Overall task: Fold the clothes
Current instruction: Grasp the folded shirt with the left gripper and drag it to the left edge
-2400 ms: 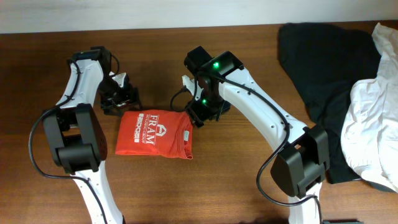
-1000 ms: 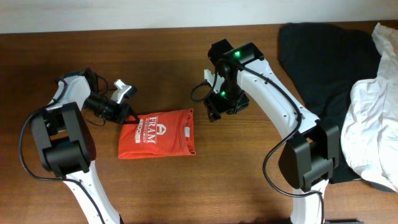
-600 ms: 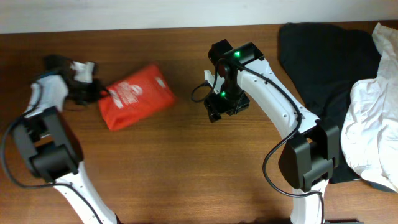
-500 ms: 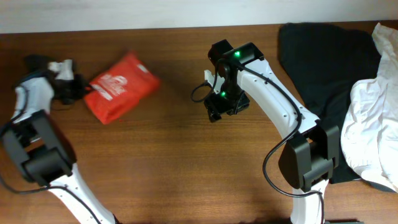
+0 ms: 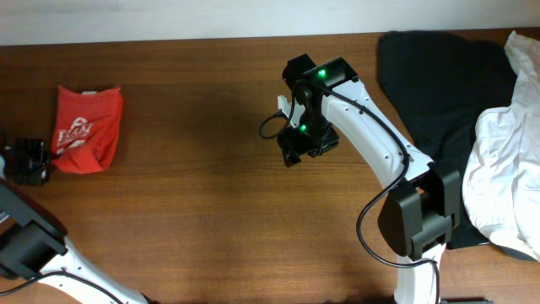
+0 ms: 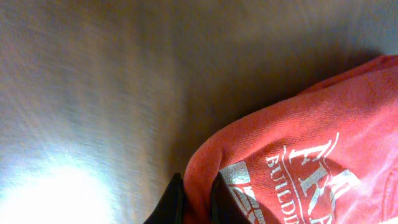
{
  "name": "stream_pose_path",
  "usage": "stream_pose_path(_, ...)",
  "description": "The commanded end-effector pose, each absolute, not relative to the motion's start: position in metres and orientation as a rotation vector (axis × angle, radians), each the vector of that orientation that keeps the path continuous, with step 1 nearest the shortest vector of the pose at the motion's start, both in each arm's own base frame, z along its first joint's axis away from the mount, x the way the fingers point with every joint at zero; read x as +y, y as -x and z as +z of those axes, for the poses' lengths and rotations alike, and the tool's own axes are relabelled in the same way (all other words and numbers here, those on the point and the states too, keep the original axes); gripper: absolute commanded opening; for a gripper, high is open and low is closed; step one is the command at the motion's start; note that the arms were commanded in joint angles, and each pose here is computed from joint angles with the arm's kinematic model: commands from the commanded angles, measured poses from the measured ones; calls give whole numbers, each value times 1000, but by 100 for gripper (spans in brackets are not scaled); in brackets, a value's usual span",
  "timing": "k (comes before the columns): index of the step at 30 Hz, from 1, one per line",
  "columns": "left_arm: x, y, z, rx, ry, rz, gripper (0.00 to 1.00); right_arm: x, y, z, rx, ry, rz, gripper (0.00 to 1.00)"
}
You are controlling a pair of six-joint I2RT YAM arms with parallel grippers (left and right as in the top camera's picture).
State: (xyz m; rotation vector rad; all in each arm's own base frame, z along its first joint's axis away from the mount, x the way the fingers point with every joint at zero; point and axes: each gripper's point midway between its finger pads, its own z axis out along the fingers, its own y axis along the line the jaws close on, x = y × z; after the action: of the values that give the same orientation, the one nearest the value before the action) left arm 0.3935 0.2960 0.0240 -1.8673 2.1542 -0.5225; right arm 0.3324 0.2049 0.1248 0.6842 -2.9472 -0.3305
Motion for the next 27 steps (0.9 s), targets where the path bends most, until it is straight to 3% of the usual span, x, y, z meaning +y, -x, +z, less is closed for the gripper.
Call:
stream_pose_path(1, 321, -373, 19, 2074, 1978, -466, 1, 200, -331, 124, -2937, -677, -317, 68)
stream_pose_path(9, 338, -343, 18, 2015, 2082, -473, 1, 199, -329, 124, -2932, -675, -314, 68)
stream_pose_path(11, 339, -342, 17, 2014, 2085, -474, 7, 199, -329, 124, -2932, -675, -314, 68)
stream_pose_path(12, 339, -342, 18, 2013, 2085, -474, 21, 199, -329, 124, -2930, -675, -314, 68)
stream_pose_path(13, 338, -342, 18, 2013, 2084, -480, 47, 199, -329, 124, -2929, -673, -313, 68)
stream_pose_path(14, 337, -342, 18, 2015, 2089, -482, 62, 199, -328, 124, -2928, -673, -313, 68)
stream_pose_path(16, 336, -341, 17, 2018, 2092, -483, 69, 199, -328, 124, -2928, -673, -312, 68)
stream_pose_path(27, 315, -358, 17, 2236, 1868, -415, 72, 198, -329, 124, -2932, -675, -309, 68)
